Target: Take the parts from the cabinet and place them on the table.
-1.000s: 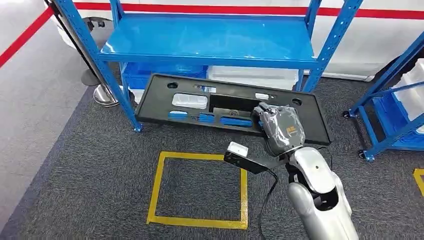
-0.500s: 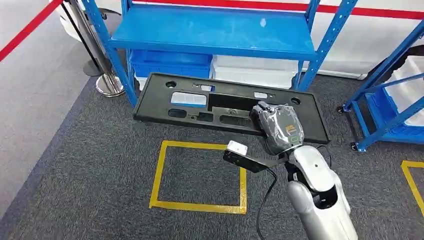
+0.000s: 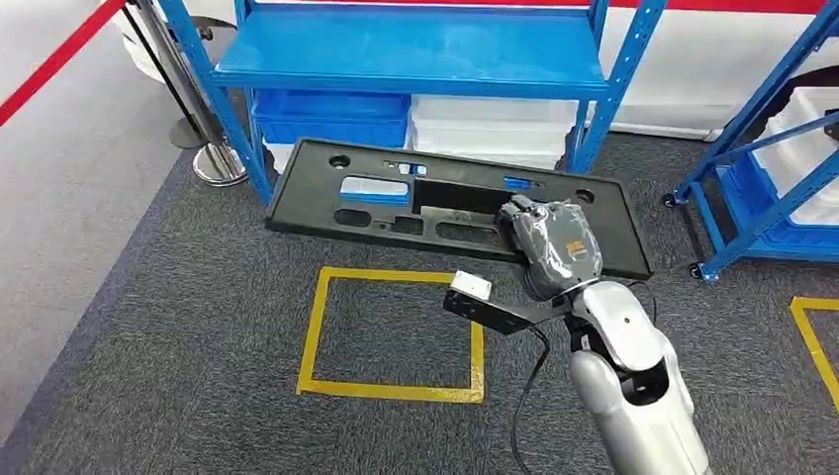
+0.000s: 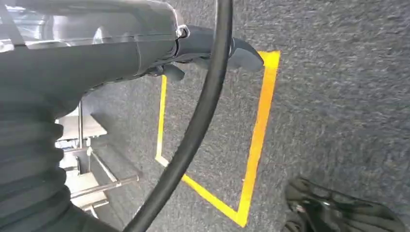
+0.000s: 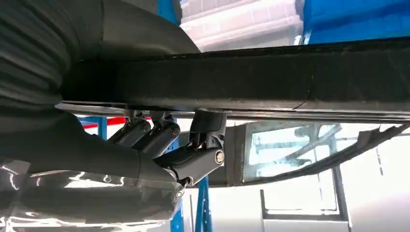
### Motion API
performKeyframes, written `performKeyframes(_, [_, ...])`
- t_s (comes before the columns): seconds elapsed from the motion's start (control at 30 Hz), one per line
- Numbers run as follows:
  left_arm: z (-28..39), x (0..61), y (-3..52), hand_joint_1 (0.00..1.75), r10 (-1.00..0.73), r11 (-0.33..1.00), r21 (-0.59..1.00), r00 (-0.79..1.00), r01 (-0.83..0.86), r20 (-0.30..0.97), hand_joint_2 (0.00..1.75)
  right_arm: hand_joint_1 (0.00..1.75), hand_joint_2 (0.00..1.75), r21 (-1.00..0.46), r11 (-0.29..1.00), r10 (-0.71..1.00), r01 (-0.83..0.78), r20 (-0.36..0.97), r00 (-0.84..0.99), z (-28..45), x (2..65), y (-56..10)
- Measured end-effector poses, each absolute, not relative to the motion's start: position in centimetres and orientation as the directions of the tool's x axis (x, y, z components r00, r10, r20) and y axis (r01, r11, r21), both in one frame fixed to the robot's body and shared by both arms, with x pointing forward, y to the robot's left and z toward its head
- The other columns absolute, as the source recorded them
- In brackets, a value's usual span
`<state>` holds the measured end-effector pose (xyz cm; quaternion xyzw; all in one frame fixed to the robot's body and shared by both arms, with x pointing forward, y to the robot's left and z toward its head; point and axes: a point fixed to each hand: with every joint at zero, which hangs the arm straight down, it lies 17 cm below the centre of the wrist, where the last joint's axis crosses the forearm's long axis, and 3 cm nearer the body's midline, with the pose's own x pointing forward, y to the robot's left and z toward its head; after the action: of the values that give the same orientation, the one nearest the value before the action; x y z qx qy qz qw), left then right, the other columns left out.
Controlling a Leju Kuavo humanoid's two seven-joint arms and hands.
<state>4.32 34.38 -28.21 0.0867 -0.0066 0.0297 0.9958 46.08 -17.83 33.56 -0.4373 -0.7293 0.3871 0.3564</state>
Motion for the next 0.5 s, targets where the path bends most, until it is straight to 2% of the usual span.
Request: performKeyframes(0.5, [-28.2,4.44,34.39,0.0,0.073,0.982,0.171,0.997,-0.075,0.022,1.75,1.75,1.75,-0.88,0.323,0.912,0.349,0.19,-0.365,33.27,46.45,-17.9])
